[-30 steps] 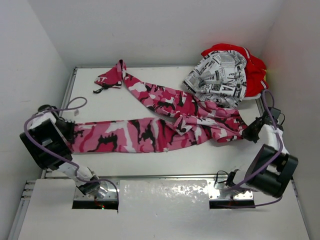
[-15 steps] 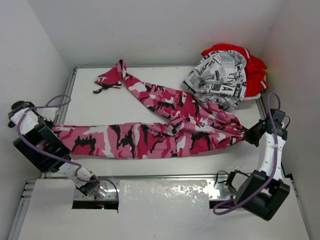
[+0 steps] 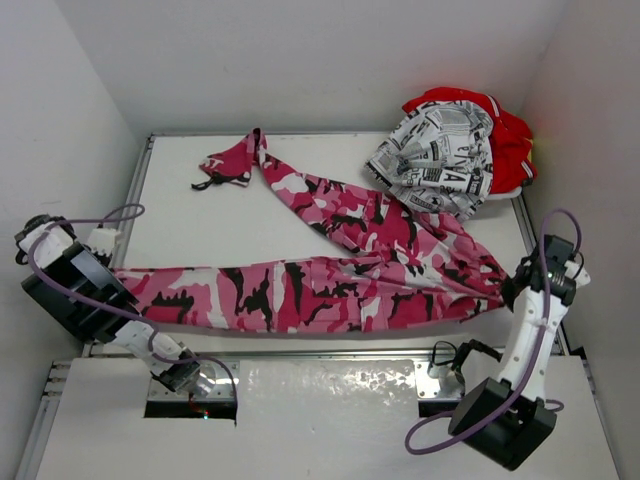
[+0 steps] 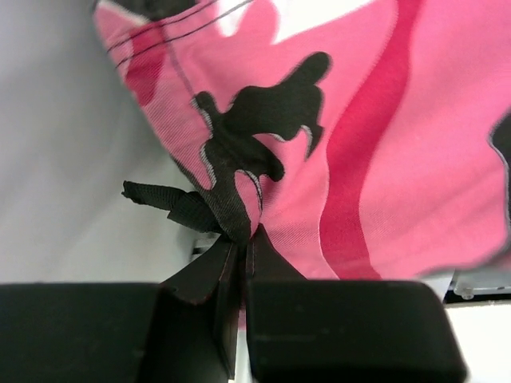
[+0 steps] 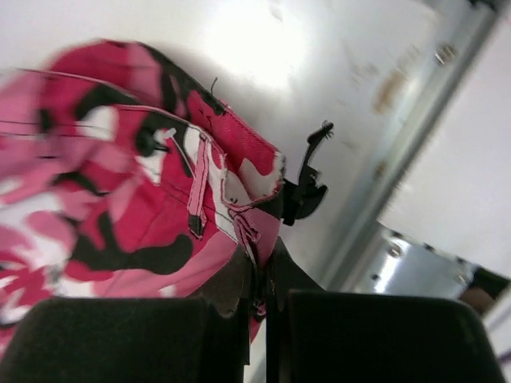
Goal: Fold and stack the trousers
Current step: Flatten the trousers out
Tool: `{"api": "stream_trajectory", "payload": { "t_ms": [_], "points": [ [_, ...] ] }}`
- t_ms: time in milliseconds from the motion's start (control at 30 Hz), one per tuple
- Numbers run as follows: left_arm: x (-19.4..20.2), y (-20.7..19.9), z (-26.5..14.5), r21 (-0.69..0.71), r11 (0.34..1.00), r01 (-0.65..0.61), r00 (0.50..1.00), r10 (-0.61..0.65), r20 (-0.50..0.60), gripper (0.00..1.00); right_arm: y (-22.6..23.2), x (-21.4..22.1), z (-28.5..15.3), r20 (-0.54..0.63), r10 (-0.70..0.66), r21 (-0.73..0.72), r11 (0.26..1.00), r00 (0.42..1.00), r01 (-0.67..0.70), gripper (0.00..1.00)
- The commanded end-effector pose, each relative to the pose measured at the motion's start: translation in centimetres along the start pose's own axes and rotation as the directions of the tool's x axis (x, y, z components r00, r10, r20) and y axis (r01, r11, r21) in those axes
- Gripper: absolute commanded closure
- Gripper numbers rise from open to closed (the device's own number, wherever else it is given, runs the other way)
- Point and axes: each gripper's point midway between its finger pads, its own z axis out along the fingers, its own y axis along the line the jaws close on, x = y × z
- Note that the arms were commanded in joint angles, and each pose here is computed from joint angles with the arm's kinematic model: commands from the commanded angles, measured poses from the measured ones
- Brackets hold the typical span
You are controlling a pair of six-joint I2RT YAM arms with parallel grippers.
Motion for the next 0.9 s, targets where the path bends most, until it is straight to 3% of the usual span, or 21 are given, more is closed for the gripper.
{"api": "stream_trajectory", "payload": {
  "t_ms": [0,33,133,167,200,267,367,433,500,533,667,733,767,800,867],
  "points": [
    [0.7,0.0,0.5,-0.035,0.998,-0.049,0.999,0.049,-0.005,1.00,-3.5,1.0,0.7,0.038,0.028,0.148,0.988,0.999,-0.033,1.00],
    [0.9,-0.1,0.8,-0.034,0.998,-0.046,0.999,0.045,-0.010,1.00,-3.7,1.1,0.8,0.038,0.027,0.156,0.987,0.999,-0.032,1.00],
    [0.7,-0.1,1.3,-0.020,0.999,-0.033,0.999,0.033,-0.010,0.74,-3.6,0.2,0.6,0.057,-0.005,0.156,0.988,0.998,-0.004,0.59],
    [0.5,-0.2,1.3,-0.006,0.999,-0.036,0.999,0.036,-0.008,0.57,-3.5,-0.3,0.5,0.063,-0.016,0.158,0.987,0.998,0.006,0.34],
    [-0.5,0.4,0.7,-0.015,0.999,-0.041,0.999,0.042,0.032,0.50,-3.0,-1.8,-0.2,0.107,-0.024,0.149,0.989,0.994,0.008,0.29],
    [-2.6,0.2,-0.5,-0.009,0.998,-0.064,0.995,0.064,0.080,0.45,-2.5,-3.9,-1.1,0.162,-0.067,0.143,0.989,0.984,0.044,0.24],
    [-10.4,0.2,-5.1,-0.082,0.988,-0.133,0.956,0.150,0.251,0.44,-0.9,-8.1,-3.3,0.275,-0.088,0.102,0.993,0.957,0.062,0.22],
    [-15.4,-1.9,-6.8,-0.086,0.985,-0.152,0.923,0.172,0.343,0.44,1.8,-9.9,-4.5,0.319,-0.107,0.005,0.994,0.942,0.111,0.23],
    [-22.1,-6.8,-8.3,-0.095,0.953,-0.288,0.855,0.300,0.424,0.43,4.8,-10.9,-4.9,0.353,-0.115,-0.103,0.982,0.929,0.160,0.24],
    [-25.7,-10.2,-7.8,-0.085,0.934,-0.346,0.818,0.345,0.459,0.42,6.7,-10.5,-5.0,0.338,-0.123,-0.184,0.964,0.933,0.194,0.25],
    [-34.3,-15.4,-6.2,-0.109,0.919,-0.379,0.746,0.374,0.551,0.38,11.6,-9.8,-3.9,0.319,-0.171,-0.329,0.902,0.932,0.278,0.24],
    [-37.3,-17.6,-3.4,-0.051,0.927,-0.373,0.758,0.336,0.559,0.36,12.6,-9.1,-2.6,0.281,-0.223,-0.322,0.894,0.933,0.311,0.25],
    [-39.5,-17.7,-4.3,-0.059,0.930,-0.363,0.734,0.325,0.596,0.35,13.2,-9.1,-2.6,0.285,-0.242,-0.326,0.886,0.928,0.331,0.25],
    [-40.6,-18.3,-2.1,-0.024,0.935,-0.353,0.754,0.299,0.584,0.33,13.6,-8.8,-1.8,0.266,-0.269,-0.321,0.881,0.926,0.348,0.25],
    [-43.0,-17.9,-2.1,-0.037,0.944,-0.328,0.741,0.281,0.609,0.24,14.4,-8.3,-1.4,0.259,-0.298,-0.335,0.865,0.919,0.375,0.25]
  ]
}}
